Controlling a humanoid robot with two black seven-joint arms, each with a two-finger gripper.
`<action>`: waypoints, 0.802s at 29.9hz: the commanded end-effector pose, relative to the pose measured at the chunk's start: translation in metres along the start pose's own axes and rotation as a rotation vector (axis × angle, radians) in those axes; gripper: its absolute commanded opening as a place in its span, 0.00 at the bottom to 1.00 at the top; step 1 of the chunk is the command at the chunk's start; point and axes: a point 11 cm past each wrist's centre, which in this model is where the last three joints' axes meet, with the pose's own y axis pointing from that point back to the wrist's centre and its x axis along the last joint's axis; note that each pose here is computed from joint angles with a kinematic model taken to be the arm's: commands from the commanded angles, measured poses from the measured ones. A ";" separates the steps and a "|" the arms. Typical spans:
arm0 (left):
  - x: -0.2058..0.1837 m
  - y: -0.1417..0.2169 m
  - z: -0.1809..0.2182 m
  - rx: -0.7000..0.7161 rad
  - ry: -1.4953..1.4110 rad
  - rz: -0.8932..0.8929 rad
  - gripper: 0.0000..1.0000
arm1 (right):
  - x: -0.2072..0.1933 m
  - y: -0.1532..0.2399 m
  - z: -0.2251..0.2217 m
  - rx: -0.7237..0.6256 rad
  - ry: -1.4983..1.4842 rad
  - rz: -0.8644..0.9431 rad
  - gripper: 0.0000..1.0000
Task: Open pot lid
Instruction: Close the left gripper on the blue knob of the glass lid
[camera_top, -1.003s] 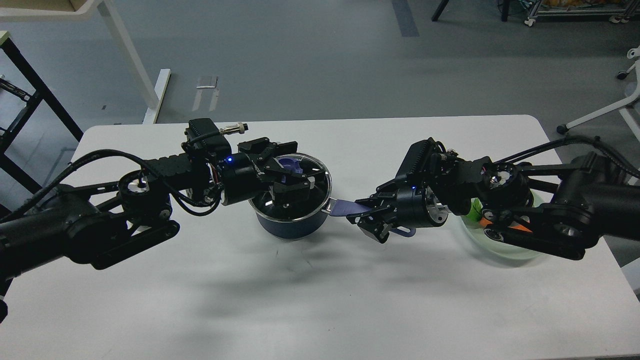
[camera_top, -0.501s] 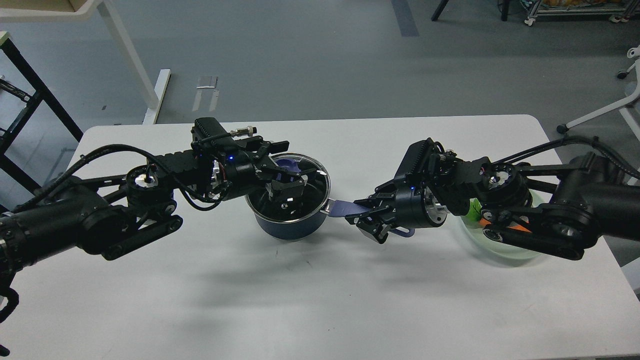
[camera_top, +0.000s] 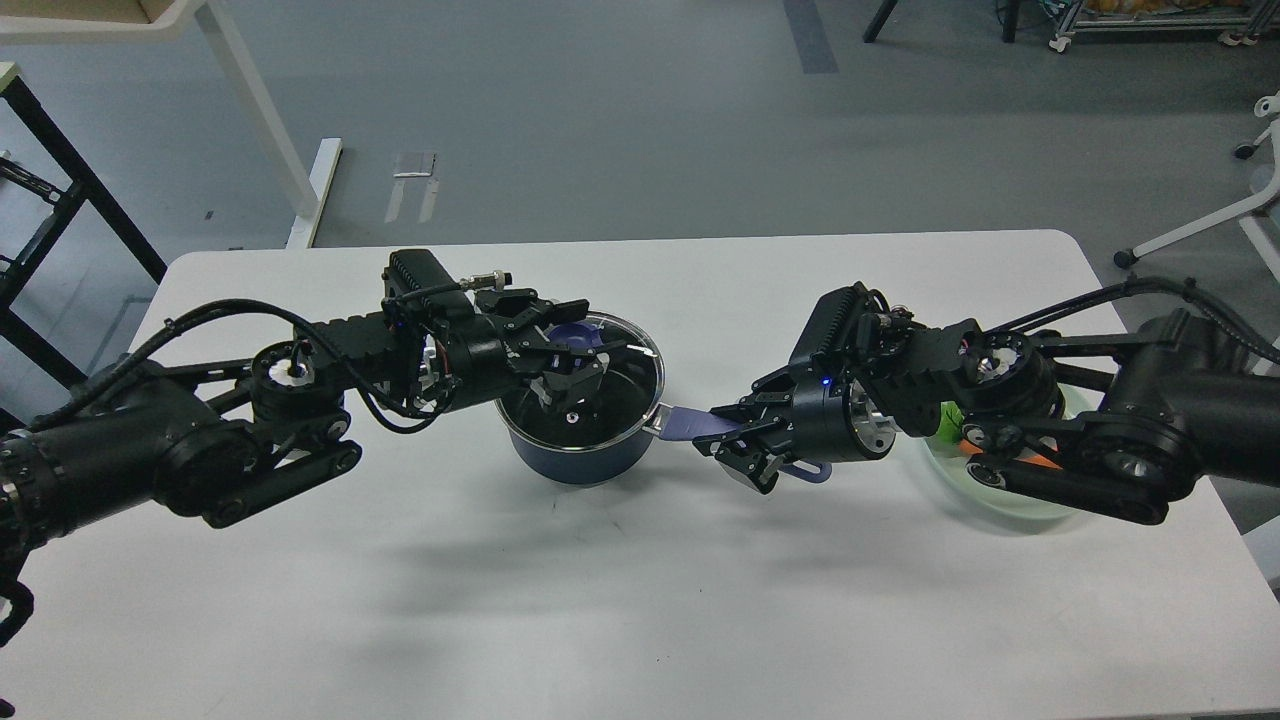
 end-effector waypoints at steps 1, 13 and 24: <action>-0.004 0.001 0.001 -0.005 -0.005 -0.009 0.55 | 0.001 0.000 0.001 -0.004 0.001 0.001 0.26; 0.000 0.001 0.002 -0.010 -0.007 -0.002 0.51 | -0.001 0.000 0.003 -0.009 -0.001 -0.002 0.26; -0.002 0.005 0.000 -0.007 0.002 -0.005 0.59 | -0.002 0.000 0.003 -0.008 -0.004 -0.003 0.27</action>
